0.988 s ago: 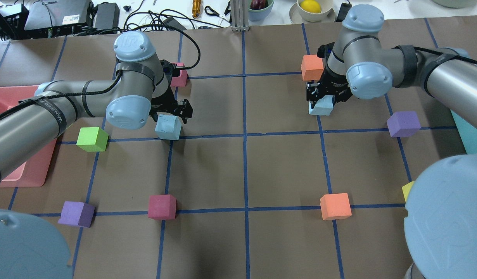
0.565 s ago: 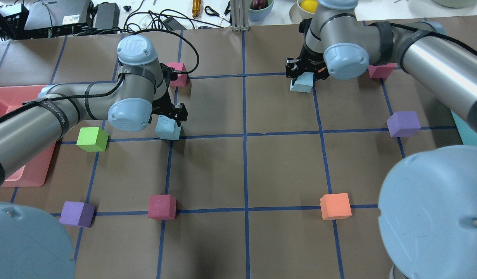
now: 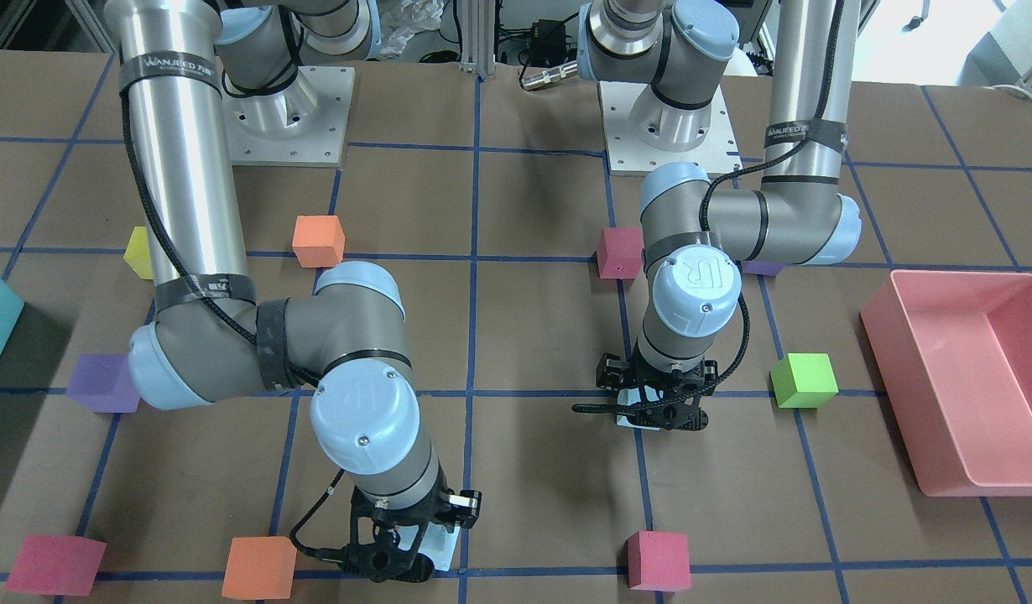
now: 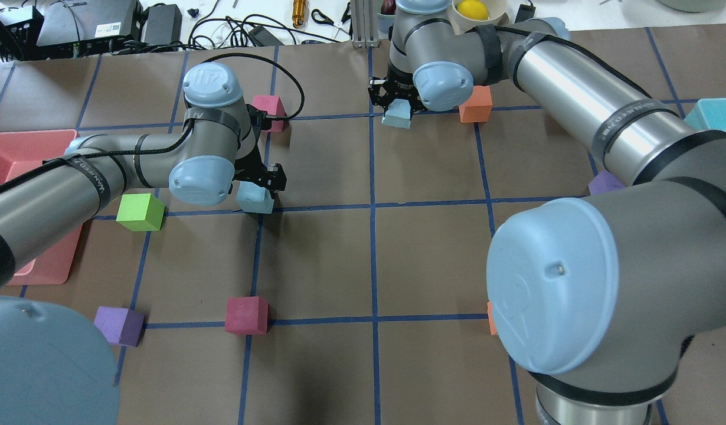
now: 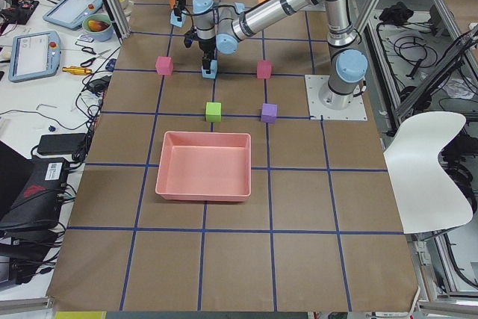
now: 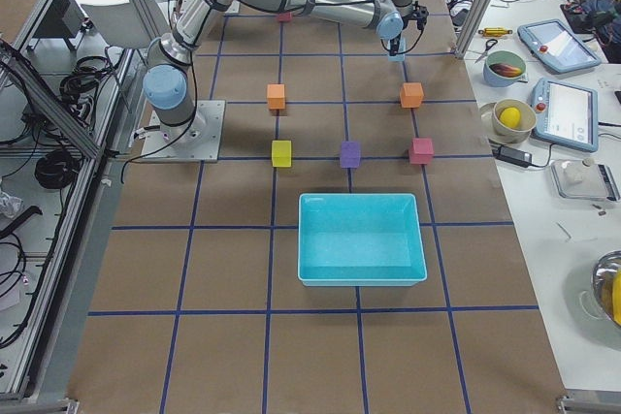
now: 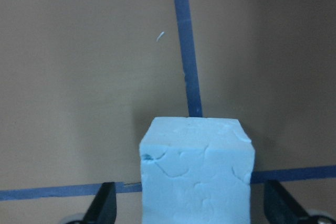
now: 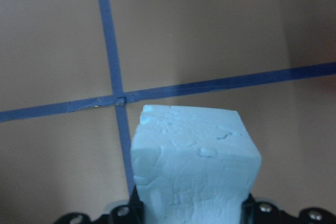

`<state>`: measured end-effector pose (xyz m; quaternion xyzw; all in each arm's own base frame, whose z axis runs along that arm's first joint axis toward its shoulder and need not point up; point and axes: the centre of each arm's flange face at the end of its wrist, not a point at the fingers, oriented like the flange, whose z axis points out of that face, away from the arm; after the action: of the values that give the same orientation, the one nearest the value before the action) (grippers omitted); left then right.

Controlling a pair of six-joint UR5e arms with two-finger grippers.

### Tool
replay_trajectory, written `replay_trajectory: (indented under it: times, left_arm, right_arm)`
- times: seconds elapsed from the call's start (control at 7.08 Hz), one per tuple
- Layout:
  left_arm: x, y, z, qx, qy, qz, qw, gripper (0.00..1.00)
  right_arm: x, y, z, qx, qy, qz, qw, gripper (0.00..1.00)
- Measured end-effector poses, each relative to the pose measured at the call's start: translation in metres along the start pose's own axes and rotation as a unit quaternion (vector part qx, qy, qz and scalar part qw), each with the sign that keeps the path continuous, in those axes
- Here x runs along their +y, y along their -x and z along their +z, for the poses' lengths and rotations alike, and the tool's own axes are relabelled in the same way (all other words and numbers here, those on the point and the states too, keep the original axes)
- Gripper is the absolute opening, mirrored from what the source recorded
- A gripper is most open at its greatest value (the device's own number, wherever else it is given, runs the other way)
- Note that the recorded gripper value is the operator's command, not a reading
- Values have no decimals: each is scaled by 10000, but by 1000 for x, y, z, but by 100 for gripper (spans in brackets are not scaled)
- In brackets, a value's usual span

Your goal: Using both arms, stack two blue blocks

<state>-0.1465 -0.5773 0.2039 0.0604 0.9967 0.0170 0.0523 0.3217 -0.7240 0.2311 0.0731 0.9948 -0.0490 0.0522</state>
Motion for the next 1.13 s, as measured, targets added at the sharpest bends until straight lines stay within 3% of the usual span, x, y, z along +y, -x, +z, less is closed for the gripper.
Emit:
replay_trajectory:
  times: [0.14, 0.28, 0.42, 0.56, 1.13]
  left_arm:
    - [-1, 0, 0, 1, -14, 6, 10000, 45]
    - [-1, 0, 0, 0, -35, 15, 10000, 29]
    - [-2, 0, 0, -1, -47, 22, 10000, 12]
    - [-3, 1, -1, -2, -61, 24, 10000, 6]
    - [-23, 3, -37, 133, -300, -24, 9995, 1]
  right_arm:
    - [4, 14, 11, -14, 42, -33, 10000, 0]
    - [7, 22, 19, -17, 78, -68, 9999, 16]
    - [10, 26, 23, -16, 100, -100, 9999, 65]
    - [11, 27, 25, -12, 118, -138, 9998, 100]
    - [12, 28, 19, -23, 92, -440, 9990, 100]
